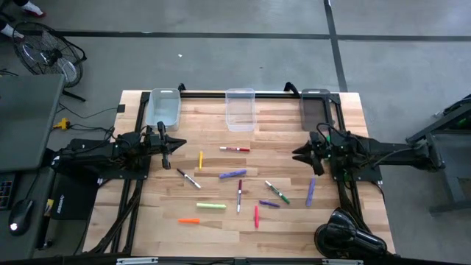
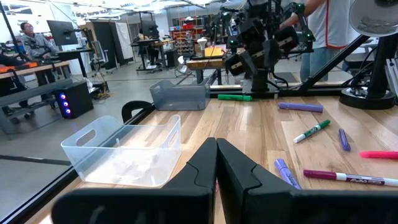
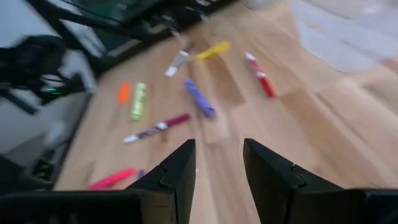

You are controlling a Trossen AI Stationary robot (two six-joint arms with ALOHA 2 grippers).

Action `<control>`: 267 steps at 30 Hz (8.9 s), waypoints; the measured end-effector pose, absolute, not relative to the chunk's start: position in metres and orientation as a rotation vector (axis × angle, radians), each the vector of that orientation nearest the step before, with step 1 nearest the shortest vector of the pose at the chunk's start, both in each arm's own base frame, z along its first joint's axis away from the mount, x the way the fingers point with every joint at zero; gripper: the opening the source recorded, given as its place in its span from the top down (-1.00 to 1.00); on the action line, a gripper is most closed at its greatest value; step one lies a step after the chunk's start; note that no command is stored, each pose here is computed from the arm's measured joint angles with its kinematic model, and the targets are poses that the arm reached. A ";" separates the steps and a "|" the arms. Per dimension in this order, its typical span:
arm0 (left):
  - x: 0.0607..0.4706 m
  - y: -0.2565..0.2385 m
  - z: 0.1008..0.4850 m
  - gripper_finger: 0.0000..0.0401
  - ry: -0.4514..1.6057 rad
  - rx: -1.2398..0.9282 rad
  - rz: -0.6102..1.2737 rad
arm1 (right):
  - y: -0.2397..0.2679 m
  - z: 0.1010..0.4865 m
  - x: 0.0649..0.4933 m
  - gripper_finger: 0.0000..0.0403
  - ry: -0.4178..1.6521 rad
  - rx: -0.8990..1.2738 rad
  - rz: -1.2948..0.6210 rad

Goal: Pick & Place Markers
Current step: Put the green highlighter pen into the black bin

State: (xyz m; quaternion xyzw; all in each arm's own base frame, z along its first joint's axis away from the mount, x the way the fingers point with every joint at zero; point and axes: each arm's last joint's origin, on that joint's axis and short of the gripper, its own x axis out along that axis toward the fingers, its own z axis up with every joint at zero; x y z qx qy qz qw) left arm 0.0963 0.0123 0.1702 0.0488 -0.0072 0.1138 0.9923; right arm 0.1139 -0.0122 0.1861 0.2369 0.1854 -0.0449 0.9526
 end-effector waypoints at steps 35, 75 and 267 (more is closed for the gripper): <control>0.096 0.012 0.170 0.99 -0.014 0.098 0.228 | -0.076 0.185 0.192 0.39 0.782 1.165 -0.847; 0.096 0.012 0.170 0.99 -0.015 0.098 0.228 | -0.093 0.175 0.172 -0.05 1.452 1.154 -1.552; 0.096 0.012 0.170 0.99 -0.015 0.098 0.228 | -0.081 0.168 0.159 1.00 1.238 1.179 -1.489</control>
